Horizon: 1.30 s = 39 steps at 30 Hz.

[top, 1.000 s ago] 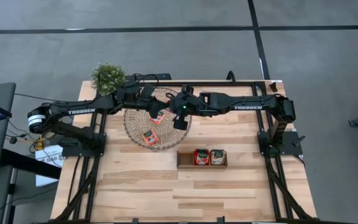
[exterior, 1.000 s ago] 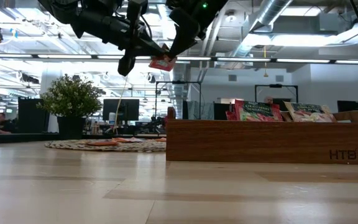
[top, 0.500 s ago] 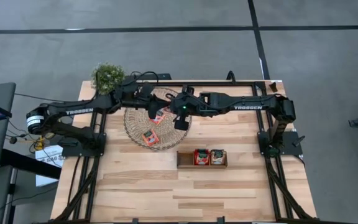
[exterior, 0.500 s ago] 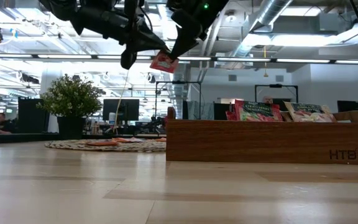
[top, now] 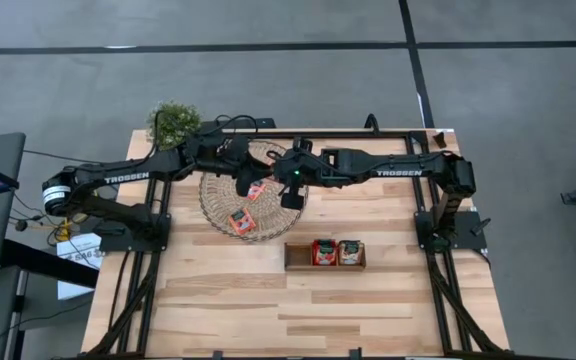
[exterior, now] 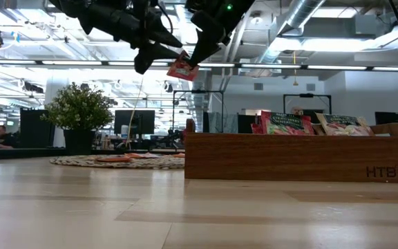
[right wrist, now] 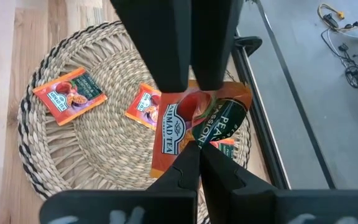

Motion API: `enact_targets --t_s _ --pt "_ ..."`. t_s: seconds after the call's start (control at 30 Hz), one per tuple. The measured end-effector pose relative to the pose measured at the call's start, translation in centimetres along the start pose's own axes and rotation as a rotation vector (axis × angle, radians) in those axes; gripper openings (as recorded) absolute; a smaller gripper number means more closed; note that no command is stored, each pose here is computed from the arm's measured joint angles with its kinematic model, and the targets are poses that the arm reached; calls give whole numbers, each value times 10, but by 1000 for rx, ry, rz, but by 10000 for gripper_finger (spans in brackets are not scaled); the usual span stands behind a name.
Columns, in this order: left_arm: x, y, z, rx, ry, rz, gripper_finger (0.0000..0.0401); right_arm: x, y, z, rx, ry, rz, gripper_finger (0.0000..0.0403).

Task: Pick & Place Tea
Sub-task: Put the orange tea bag into the left slot of the wooden organizer

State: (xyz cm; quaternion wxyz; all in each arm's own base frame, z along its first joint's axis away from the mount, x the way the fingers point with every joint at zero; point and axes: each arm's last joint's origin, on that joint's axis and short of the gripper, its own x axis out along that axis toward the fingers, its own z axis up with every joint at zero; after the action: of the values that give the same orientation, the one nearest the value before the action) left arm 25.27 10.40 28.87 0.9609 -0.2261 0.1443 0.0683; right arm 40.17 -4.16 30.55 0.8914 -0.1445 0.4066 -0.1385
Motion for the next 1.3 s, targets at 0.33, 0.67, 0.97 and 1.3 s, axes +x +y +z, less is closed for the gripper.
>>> enact_targets --t_s 0.33,0.67,0.97,1.3 --pt "0 2 1 65 -23 59 131 0 0 0 -2 1 1 0" --pt "-1 -3 8 103 -36 -6 131 0 1 -1 -5 6 6 0" --pt "7 3 -1 117 36 20 131 0 0 -1 -21 8 4 0" --pt "19 9 -5 83 48 8 131 0 1 -2 -23 14 4 0"
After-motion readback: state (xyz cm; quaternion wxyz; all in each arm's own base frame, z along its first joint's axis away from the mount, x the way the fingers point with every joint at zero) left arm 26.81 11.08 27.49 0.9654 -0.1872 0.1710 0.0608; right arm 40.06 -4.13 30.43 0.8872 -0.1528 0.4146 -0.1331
